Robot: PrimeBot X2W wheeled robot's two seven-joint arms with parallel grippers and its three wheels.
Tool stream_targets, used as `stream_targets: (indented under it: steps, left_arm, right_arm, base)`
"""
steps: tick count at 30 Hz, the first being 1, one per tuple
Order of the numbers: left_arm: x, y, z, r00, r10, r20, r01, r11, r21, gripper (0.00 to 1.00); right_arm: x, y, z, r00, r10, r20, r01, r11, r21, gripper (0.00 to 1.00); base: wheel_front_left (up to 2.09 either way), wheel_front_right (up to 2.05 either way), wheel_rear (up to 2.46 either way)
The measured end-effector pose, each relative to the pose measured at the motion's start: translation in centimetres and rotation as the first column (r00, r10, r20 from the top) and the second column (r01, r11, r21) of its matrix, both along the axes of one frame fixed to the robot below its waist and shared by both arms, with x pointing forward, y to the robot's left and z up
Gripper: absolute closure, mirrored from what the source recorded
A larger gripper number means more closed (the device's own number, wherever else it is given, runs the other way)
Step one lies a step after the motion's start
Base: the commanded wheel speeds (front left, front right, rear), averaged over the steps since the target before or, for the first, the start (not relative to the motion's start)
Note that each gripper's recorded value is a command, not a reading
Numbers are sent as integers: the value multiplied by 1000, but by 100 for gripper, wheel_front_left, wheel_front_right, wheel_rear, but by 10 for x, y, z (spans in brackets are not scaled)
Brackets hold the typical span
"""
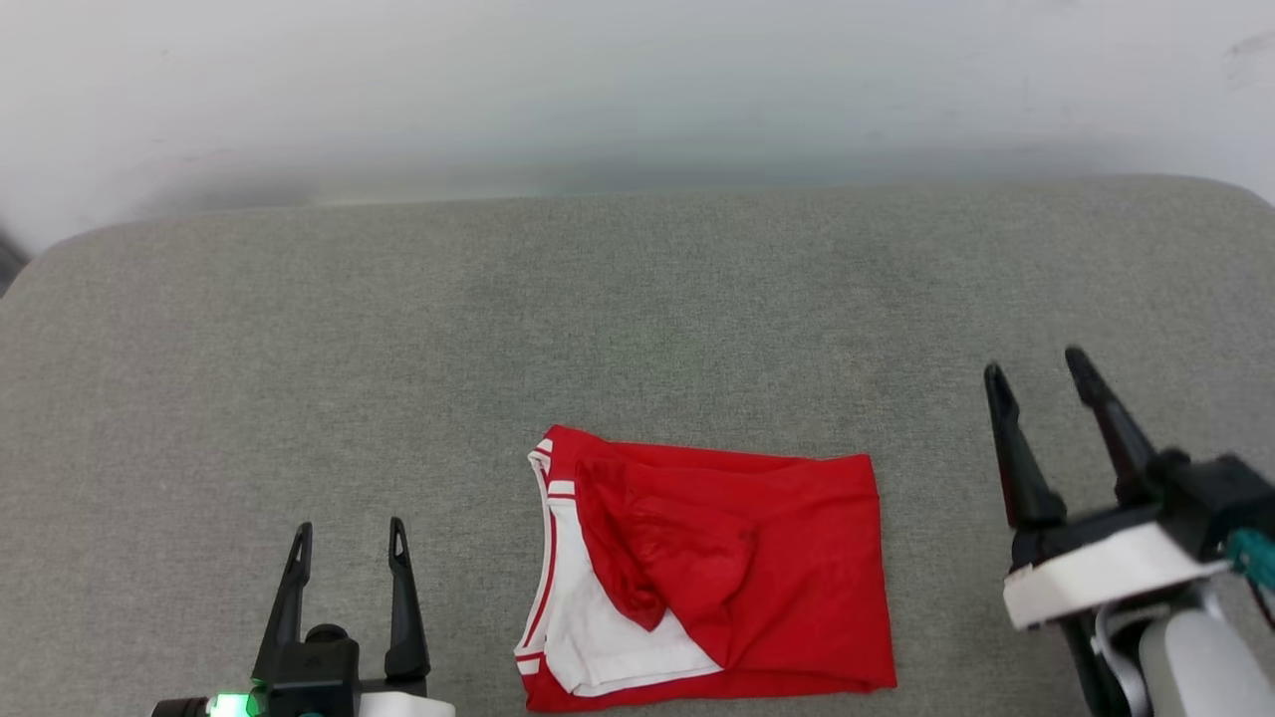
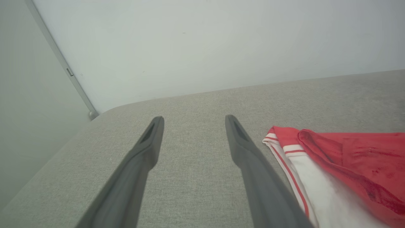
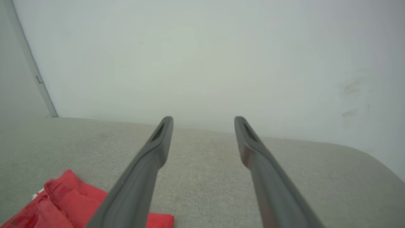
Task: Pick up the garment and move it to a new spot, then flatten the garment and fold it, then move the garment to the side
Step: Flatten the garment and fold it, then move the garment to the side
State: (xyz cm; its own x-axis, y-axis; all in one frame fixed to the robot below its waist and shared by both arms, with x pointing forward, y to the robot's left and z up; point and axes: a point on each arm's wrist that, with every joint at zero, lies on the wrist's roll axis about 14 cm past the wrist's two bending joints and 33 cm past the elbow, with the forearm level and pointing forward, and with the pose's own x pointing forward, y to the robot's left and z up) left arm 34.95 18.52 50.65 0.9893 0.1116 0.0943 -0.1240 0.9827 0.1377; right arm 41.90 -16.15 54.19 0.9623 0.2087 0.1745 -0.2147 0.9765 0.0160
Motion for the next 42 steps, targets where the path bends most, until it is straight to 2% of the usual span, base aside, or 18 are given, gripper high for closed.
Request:
stream_targets:
  steps: [13, 22, 28, 31, 33, 35, 37, 38, 40, 42]
  left_arm:
    - [-16, 1, 0, 1000, -6, -3, 6, 1000, -1, 0]
    - [-23, -1, -1, 1000, -4, -4, 4, 1000, -10, 0]
    - [-22, -1, -1, 1000, -4, -5, 3, 1000, -13, 0]
    - [-21, -1, -3, 1000, -3, -11, 3, 1000, -14, 0]
    - [-19, -1, -4, 1000, -1, -15, 1, 1000, -15, 0]
    - [-16, 0, -3, 1000, 0, -14, 0, 1000, -15, 0]
    - [-15, 0, -5, 1000, 1, -18, -2, 1000, -14, 0]
    - [-15, 1, -6, 1000, 3, -21, -4, 1000, -15, 0]
    - [-14, 1, -7, 1000, 5, -27, -6, 1000, -14, 0]
    - [-13, 1, -9, 999, 5, -32, -5, 1000, -16, 0]
  right_arm:
    - [-57, -5, -34, 992, -77, -99, 85, 994, 75, 0]
    - [-69, -2, -39, 989, -85, -119, 98, 990, 105, 0]
    - [-37, 2, 24, 995, -51, 81, 45, 996, 79, 0]
    - [-18, 7, 54, 985, 1, 170, -4, 1000, 15, 0]
    - [-5, 14, 65, 982, 54, 180, -48, 998, -41, 0]
    - [12, 19, 68, 988, 96, 124, -86, 993, -82, 0]
    - [25, 30, 52, 987, 154, -38, -157, 980, -120, 0]
    - [28, 33, 38, 975, 173, -141, -190, 974, -120, 0]
    - [29, 36, 15, 924, 206, -323, -251, 962, -106, 0]
    - [25, 35, -6, 840, 232, -490, -297, 953, -58, 0]
  base:
    - [0, 0, 0]
    - [0, 0, 0]
    - [0, 0, 0]
    - [0, 0, 0]
    - [0, 0, 0]
    - [0, 0, 0]
    - [0, 0, 0]
    - [0, 0, 0]
    - [0, 0, 0]
    - [0, 0, 0]
